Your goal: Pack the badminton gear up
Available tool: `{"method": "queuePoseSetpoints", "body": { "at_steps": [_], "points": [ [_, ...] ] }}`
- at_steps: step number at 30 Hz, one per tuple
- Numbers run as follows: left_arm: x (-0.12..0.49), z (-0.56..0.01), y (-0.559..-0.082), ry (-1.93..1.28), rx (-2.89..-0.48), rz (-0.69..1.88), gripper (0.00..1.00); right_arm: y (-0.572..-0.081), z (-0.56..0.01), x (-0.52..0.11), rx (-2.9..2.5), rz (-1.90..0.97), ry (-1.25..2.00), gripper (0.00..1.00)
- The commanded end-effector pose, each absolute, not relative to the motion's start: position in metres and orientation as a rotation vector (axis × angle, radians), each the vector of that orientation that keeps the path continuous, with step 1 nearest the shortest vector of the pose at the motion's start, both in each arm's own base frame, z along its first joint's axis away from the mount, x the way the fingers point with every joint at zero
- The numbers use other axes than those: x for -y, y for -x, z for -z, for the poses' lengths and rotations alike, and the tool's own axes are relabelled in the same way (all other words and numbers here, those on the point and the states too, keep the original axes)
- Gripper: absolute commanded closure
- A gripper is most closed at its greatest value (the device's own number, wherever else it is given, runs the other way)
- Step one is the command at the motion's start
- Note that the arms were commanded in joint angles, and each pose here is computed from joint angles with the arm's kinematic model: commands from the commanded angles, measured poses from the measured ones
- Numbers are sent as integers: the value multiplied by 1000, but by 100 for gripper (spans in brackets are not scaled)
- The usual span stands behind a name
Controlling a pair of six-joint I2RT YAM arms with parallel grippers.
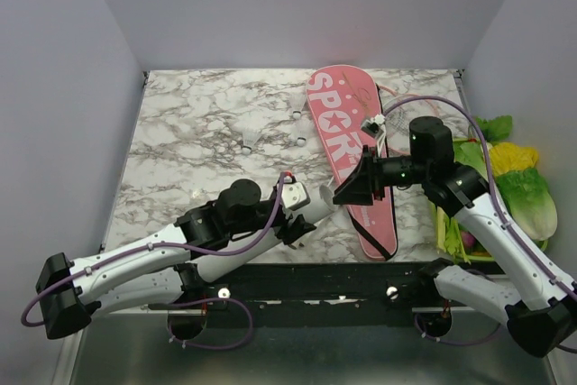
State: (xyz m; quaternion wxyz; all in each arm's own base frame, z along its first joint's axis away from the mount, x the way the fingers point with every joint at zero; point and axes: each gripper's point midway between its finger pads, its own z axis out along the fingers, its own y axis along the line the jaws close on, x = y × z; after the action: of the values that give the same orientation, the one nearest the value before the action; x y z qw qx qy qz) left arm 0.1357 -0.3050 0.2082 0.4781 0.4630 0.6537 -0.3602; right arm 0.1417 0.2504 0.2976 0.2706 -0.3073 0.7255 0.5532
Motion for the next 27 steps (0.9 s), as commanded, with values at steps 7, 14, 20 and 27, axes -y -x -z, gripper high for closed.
{"method": "queuePoseSetpoints", "body": {
  "at_steps": [7, 14, 20, 27],
  "points": [
    [307, -226, -124, -1077, -1556, 972, 100, -135, -294, -265, -1963, -1528, 868, 57],
    [306, -227, -124, -1072, -1555, 972, 99, -131, -294, -274, -1969, -1540, 894, 64],
    [306, -230, -125, -1063, -1554, 972, 99, -127, -294, -280, -1969, -1545, 913, 70],
    [306, -229, -123, -1059, -1559, 983, 98, -124, -295, -283, -1960, -1554, 927, 95]
  ]
}}
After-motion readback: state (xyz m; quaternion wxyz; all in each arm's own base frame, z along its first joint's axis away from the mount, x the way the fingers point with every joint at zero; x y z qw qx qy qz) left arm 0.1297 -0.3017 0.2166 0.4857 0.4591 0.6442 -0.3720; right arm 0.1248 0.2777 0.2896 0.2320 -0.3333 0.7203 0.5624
